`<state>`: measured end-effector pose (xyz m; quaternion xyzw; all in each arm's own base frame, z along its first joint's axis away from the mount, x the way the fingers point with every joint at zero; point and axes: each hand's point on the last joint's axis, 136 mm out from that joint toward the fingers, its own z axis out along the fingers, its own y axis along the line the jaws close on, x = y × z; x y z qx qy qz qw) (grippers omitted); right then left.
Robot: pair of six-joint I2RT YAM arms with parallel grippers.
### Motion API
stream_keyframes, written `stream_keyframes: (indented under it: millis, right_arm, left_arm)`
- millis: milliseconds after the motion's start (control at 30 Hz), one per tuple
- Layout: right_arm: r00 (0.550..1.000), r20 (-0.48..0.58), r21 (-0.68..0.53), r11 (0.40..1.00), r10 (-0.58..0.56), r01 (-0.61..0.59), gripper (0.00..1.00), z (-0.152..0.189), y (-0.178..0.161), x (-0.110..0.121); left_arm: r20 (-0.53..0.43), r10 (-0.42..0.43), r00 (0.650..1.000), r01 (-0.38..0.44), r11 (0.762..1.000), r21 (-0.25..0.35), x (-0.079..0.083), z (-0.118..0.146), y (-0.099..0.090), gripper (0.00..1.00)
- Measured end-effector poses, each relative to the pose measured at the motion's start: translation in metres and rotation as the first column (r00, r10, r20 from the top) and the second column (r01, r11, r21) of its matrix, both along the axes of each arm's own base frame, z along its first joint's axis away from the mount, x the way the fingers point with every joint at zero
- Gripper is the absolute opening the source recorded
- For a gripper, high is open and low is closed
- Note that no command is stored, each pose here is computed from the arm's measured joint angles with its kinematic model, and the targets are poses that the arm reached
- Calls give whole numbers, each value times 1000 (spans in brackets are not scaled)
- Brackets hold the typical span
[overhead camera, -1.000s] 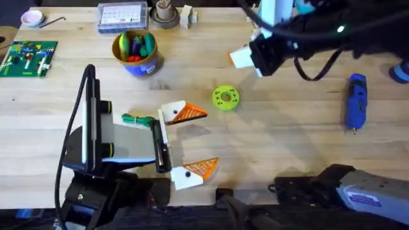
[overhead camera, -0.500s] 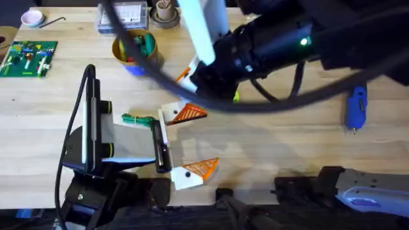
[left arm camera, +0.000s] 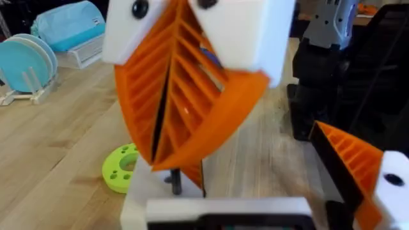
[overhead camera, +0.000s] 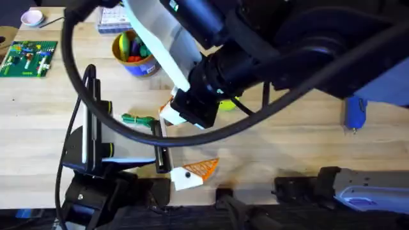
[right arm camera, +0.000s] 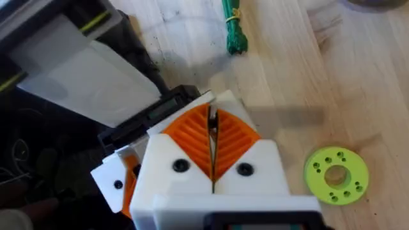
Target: Pick up the gripper from the table and insert it into the empty holder that is missing its gripper. Then pick up a screw, insert it into the mounting hole, and use the screwdriver to tighten it. Finally, clean up the table by picking up the vegetable and placing it into the bucket.
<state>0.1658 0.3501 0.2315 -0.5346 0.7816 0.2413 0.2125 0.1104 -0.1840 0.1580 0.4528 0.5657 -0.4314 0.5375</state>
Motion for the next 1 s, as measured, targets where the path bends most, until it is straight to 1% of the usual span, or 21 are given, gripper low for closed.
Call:
stream_keyframes:
  millis: [267, 700, 1000]
  right_arm:
    - [1000, -8, -13, 1000, 0, 0, 6, -1, -3, -2]
    - [1000, 10, -26, 1000, -15, 16, 6, -1, -7, 1]
    - [999, 36, -3, 1000, -23, 23, 6, 11, -11, 1]
  left_arm:
    - [-1, -3, 1000, 3, 1000, 0, -1, 0, 0, 993]
    - [0, -3, 1000, 3, 1000, 0, -1, 0, 0, 993]
    - [1, -3, 1000, 3, 1000, 0, 0, 0, 0, 993]
